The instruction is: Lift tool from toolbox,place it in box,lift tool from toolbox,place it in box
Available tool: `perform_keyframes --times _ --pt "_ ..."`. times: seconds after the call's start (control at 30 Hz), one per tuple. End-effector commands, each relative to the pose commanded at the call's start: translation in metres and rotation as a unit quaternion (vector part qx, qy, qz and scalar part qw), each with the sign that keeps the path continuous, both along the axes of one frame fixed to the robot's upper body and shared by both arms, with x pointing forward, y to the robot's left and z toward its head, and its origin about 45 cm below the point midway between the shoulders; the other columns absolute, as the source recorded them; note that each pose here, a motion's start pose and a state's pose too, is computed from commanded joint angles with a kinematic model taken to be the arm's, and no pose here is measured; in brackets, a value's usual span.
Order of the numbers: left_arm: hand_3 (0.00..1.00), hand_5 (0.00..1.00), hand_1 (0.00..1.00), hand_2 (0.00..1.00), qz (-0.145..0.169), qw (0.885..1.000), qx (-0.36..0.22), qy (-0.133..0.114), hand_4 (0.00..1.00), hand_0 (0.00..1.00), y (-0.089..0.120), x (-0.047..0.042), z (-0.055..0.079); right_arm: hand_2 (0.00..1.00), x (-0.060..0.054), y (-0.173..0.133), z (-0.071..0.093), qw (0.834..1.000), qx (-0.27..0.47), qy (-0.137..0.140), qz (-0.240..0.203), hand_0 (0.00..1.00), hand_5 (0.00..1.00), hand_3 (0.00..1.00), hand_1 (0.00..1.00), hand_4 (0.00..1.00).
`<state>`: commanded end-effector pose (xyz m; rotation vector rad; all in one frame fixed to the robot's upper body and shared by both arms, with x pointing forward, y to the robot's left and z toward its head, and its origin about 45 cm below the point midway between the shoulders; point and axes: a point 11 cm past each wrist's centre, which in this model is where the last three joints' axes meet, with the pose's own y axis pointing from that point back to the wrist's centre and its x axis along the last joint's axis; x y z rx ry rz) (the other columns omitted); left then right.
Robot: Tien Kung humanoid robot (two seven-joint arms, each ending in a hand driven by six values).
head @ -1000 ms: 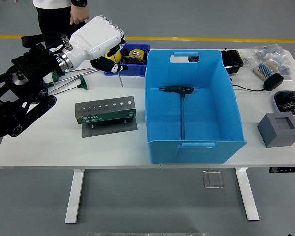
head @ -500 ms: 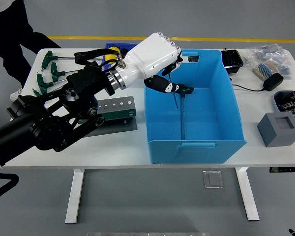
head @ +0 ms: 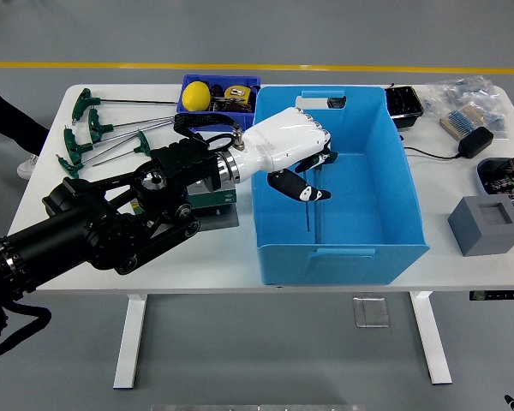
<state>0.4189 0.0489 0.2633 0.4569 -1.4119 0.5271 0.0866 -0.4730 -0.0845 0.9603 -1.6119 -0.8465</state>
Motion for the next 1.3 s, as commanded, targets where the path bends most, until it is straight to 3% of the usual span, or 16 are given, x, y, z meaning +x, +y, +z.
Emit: perform_keyframes --times 0.03,0.07,0.23,0.27,0.43,0.47,0.63,0.67,0.8,0.87,1.0,1.1,1.13,1.23,1.27,1.3 --pt "0.524 0.582 0.317 0.418 0.000 1.000 -0.003 0.007 0.948 0.267 -0.001 -0.0005 -0.001 0.660 0.000 0.000 0.000 1.000 0.000 0.000 0.000 0.613 0.929 0.749 0.549 0.972" --pt "0.696 0.644 0.628 0.742 0.000 1.000 -0.004 0.009 0.966 0.547 -0.001 -0.0006 -0.001 0.660 0.000 0.000 0.000 1.000 0.000 0.001 0.001 0.611 0.930 0.748 0.549 0.973" --pt "0.696 0.644 0.628 0.742 0.009 1.000 -0.001 0.023 0.966 0.547 0.000 0.0020 -0.001 0.660 0.000 -0.001 0.000 1.000 -0.001 0.000 0.001 0.611 0.930 0.748 0.549 0.973" --pt "0.767 0.694 0.846 0.973 0.014 1.000 0.000 0.026 0.980 0.794 0.001 0.0038 -0.001 0.659 0.001 -0.001 0.000 1.000 -0.001 0.000 0.001 0.611 0.929 0.747 0.549 0.973" --pt "0.767 0.694 0.846 0.973 0.047 0.998 0.004 0.040 0.980 0.794 0.010 0.0123 -0.001 0.659 0.001 0.000 0.000 1.000 -0.001 0.000 -0.002 0.611 0.929 0.747 0.549 0.973" --pt "0.848 0.726 0.939 0.998 0.054 0.998 0.008 0.042 0.988 0.887 0.013 0.0143 -0.001 0.660 0.000 0.000 0.000 1.000 -0.001 0.000 -0.002 0.612 0.928 0.749 0.547 0.973" --pt "0.848 0.726 0.939 0.998 0.083 0.996 0.003 0.045 0.988 0.887 0.027 0.0222 0.002 0.660 -0.001 0.001 -0.001 1.000 0.000 0.001 -0.003 0.612 0.928 0.749 0.547 0.973" --pt "0.900 0.731 0.998 0.998 0.091 0.995 -0.011 0.043 0.987 0.946 0.031 0.0233 0.006 0.660 -0.001 0.001 -0.001 1.000 0.001 0.001 -0.003 0.612 0.929 0.749 0.547 0.973" --pt "0.900 0.731 0.998 0.998 0.114 0.988 -0.094 0.034 0.987 0.946 0.045 0.0225 0.023 0.660 -0.003 0.002 -0.001 1.000 0.002 0.002 -0.005 0.612 0.929 0.749 0.547 0.973" --pt "0.920 0.742 0.998 0.998 0.128 0.979 -0.158 0.027 0.994 0.959 0.055 0.0208 0.035 0.660 -0.004 0.002 -0.002 1.000 0.002 0.002 -0.006 0.613 0.928 0.749 0.547 0.973" --pt "0.920 0.742 0.998 0.998 0.158 0.933 -0.322 0.033 0.994 0.959 0.087 0.0112 0.057 0.660 -0.006 0.005 -0.003 1.000 0.005 0.001 -0.010 0.613 0.928 0.749 0.547 0.973" --pt "0.890 0.748 0.939 0.998 0.180 0.884 -0.429 0.051 0.987 0.907 0.122 -0.0006 0.063 0.660 -0.008 0.006 -0.004 1.000 0.007 0.000 -0.014 0.612 0.928 0.749 0.547 0.973" --pt "0.890 0.748 0.939 0.998 0.184 0.871 -0.451 0.058 0.987 0.907 0.131 -0.0032 0.063 0.660 -0.009 0.007 -0.005 1.000 0.007 0.000 -0.015 0.612 0.928 0.749 0.547 0.973" --pt "0.890 0.748 0.939 0.998 0.212 0.818 -0.527 0.084 0.987 0.907 0.168 -0.0145 0.057 0.660 -0.011 0.009 -0.006 1.000 0.009 0.000 -0.018 0.612 0.928 0.749 0.547 0.973" --pt "0.810 0.767 0.828 0.940 0.222 0.803 -0.546 0.093 0.992 0.812 0.179 -0.0170 0.054 0.662 -0.012 0.010 -0.006 1.000 0.010 0.000 -0.020 0.611 0.928 0.749 0.547 0.973" --pt "0.810 0.767 0.828 0.940 0.234 0.785 -0.564 0.105 0.992 0.812 0.195 -0.0205 0.049 0.662 -0.013 0.011 -0.007 1.000 0.011 0.001 -0.023 0.611 0.928 0.749 0.547 0.973"
